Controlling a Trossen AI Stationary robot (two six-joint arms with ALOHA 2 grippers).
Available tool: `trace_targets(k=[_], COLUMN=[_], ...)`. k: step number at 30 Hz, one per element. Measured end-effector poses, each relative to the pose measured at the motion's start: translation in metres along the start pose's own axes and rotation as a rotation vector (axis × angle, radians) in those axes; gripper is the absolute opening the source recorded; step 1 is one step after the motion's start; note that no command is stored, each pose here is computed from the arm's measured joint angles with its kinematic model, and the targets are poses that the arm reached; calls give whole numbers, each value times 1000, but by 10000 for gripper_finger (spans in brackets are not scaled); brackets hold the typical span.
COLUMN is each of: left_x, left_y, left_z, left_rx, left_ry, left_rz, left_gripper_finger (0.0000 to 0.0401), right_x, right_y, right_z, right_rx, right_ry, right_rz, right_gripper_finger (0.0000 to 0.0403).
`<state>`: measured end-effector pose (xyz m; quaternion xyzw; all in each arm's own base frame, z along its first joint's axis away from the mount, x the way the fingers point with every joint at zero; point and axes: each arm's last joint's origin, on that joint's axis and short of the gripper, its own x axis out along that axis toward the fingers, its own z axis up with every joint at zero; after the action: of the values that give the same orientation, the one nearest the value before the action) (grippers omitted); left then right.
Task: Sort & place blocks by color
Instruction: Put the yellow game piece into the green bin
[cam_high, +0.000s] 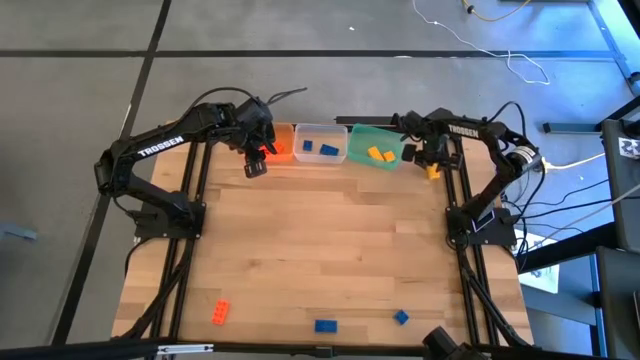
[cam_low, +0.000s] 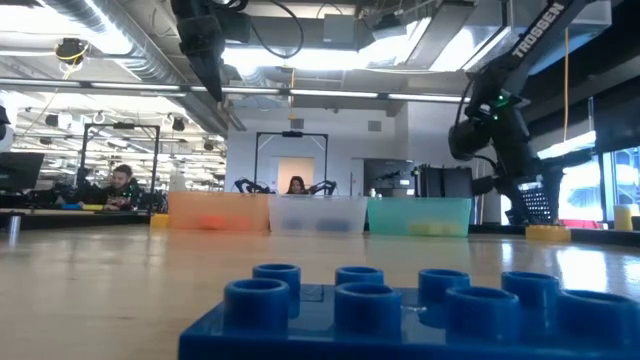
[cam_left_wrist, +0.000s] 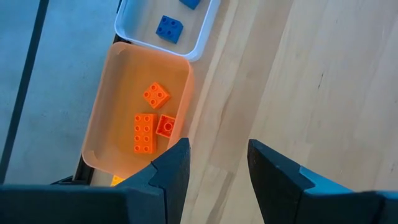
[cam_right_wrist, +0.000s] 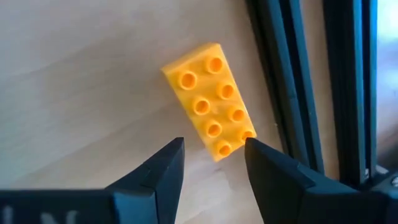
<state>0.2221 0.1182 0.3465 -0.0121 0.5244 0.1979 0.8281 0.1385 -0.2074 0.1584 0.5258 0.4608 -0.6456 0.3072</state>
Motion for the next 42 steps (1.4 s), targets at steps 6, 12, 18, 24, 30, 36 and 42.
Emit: trace_targets(k=[6,12,18,24,30,36,42], left_x=[0,0,0,0,0,0,0], left_y=[0,0,0,0,0,0,0], left_z=[0,0,0,0,0,0,0], left_rx=[17,17,17,16,13,-12,-34], left_ry=[-3,-3,-3,-3,-3,-3,-2], left_rz=[1,2,2,2,2,1,1], left_gripper_finger=[152,152,152,152,152,152,152], right_x=[14,15,15,14,11,9,7], right_y=[-2,-3,-4,-1,7,14,17], right_z=[-3,-4,-12,-29,-48,-66,-78], right_rx=[11,-19,-70,-219,-352,-509,-512], right_ry=[-7,10,94,180,172,228,179], right_rz=[7,12,6,0,5,50,16], right_gripper_finger=[171,171,171,171,171,171,171])
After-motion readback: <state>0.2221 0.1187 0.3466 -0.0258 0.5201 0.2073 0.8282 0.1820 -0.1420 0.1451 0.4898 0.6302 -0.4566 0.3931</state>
